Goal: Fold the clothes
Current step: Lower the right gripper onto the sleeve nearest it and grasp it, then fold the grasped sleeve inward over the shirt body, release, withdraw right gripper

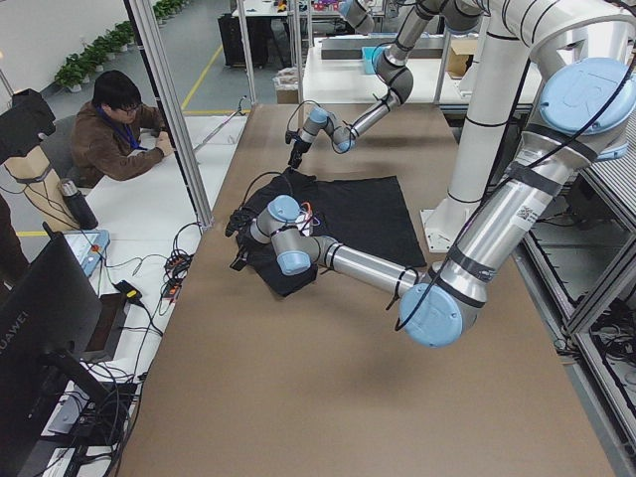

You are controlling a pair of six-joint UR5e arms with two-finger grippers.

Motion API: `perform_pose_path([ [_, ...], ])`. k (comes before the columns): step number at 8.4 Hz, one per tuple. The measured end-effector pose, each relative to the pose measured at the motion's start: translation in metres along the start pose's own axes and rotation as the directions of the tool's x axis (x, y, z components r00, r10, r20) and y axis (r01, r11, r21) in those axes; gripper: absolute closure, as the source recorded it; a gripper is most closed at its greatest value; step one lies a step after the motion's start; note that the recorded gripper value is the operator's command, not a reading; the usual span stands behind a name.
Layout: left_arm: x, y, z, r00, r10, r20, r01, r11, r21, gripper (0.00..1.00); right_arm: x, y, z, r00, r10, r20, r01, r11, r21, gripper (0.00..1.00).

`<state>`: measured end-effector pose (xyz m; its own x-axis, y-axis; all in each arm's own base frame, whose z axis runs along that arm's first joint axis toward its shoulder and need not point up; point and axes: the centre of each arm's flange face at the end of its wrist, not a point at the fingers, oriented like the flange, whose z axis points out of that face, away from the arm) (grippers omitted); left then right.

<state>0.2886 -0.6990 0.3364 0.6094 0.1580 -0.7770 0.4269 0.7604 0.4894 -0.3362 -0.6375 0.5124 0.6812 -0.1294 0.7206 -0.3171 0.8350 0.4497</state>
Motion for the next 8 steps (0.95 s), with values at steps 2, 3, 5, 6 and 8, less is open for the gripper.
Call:
perform_pose_path([
  [2, 0.000, 0.000, 0.000, 1.000, -0.001, 0.000, 0.001, 1.000, 0.000, 0.00, -0.003, 0.000, 0.000, 1.000, -0.001, 0.003, 0.001, 1.000, 0.000, 1.00],
  [3, 0.000, 0.000, 0.000, 1.000, -0.001, -0.001, 0.001, 1.000, 0.001, 0.00, -0.005, -0.001, -0.001, 1.000, -0.001, 0.005, 0.001, 1.000, 0.001, 1.00],
  [5, 0.000, 0.000, -0.001, 1.000, -0.001, -0.001, 0.001, 1.000, 0.001, 0.00, -0.012, -0.005, -0.006, 1.000, -0.004, 0.021, 0.004, 1.000, 0.007, 1.00],
  [6, 0.000, -0.001, -0.001, 1.000, -0.002, -0.001, 0.002, 1.000, 0.002, 0.00, -0.020, -0.009, -0.012, 0.999, -0.007, 0.037, 0.006, 1.000, 0.012, 1.00],
  [8, -0.001, 0.000, -0.001, 1.000, -0.002, 0.000, 0.002, 1.000, 0.002, 0.00, -0.046, -0.033, -0.038, 0.997, -0.007, 0.081, 0.006, 1.000, 0.009, 1.00],
])
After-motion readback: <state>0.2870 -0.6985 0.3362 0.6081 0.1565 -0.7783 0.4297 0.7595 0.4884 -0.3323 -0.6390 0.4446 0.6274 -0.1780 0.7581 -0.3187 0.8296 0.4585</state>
